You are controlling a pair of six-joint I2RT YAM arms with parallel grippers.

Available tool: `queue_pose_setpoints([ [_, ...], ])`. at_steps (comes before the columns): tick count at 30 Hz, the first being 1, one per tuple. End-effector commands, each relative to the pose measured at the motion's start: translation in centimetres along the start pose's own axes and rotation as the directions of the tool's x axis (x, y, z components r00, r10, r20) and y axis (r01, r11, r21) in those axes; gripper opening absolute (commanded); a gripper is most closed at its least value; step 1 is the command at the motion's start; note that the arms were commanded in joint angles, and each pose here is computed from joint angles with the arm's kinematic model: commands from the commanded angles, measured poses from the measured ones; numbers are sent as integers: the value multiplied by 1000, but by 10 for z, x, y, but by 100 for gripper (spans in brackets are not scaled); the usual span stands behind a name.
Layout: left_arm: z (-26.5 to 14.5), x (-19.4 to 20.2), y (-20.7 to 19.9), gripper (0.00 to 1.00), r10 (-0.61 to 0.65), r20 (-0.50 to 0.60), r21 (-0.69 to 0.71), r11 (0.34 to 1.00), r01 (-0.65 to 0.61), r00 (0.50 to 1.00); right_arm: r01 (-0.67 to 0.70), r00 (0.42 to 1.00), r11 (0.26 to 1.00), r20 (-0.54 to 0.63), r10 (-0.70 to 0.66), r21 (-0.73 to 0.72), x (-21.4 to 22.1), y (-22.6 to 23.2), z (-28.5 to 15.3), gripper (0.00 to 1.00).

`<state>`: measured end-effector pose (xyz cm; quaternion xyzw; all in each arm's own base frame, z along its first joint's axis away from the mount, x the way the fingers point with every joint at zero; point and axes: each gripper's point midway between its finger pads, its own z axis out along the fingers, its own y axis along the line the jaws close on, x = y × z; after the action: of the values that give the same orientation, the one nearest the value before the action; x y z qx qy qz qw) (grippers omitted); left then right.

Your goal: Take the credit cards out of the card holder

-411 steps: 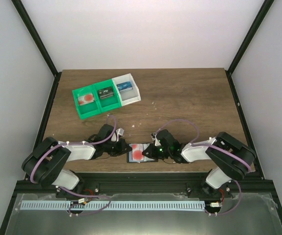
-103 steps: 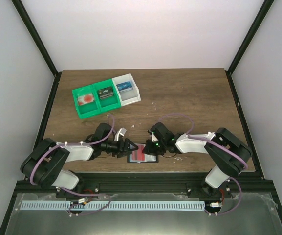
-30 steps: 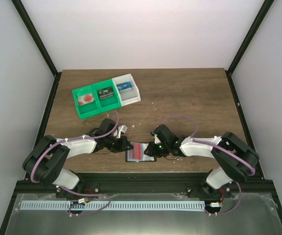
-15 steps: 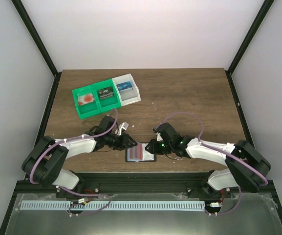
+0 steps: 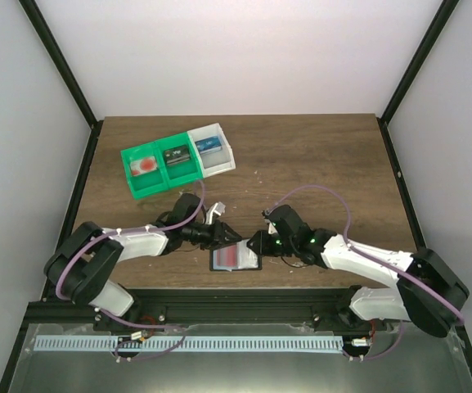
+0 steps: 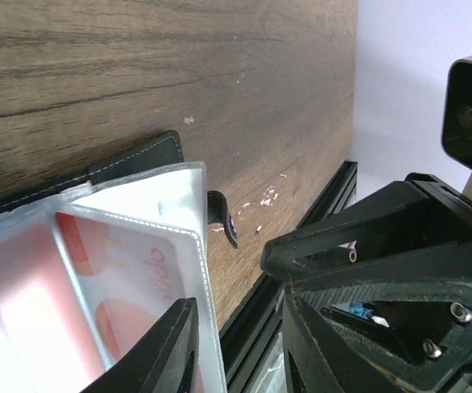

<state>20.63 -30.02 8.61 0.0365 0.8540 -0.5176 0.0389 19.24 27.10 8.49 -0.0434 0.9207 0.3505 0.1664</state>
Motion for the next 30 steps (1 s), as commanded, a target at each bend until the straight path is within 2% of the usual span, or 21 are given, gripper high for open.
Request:
queue_pose_setpoints([
  [1, 11, 2, -9, 31, -8, -10, 60, 998, 8, 1000, -15, 1000, 1000, 20, 14, 20, 0, -4, -5, 23],
  [7, 25, 10, -13, 34, 8, -49, 60, 998, -5, 999, -15, 999, 1000, 30, 14, 22, -1, -4, -8, 23],
  [14, 22, 7, -10, 36, 33, -30, 20, 999, -32, 999, -19, 999, 1000, 32, 18, 10, 0, -3, -10, 23],
  [22, 16, 10, 12, 37, 42, 0, -86, 995, -41, 999, -21, 1000, 1000, -2, 21, -12, 4, 0, 0, 23],
  [30, 18, 12, 33, 40, 41, 2, -133, 990, -40, 999, -28, 999, 999, -31, 29, 18, 5, -7, 17, 23],
])
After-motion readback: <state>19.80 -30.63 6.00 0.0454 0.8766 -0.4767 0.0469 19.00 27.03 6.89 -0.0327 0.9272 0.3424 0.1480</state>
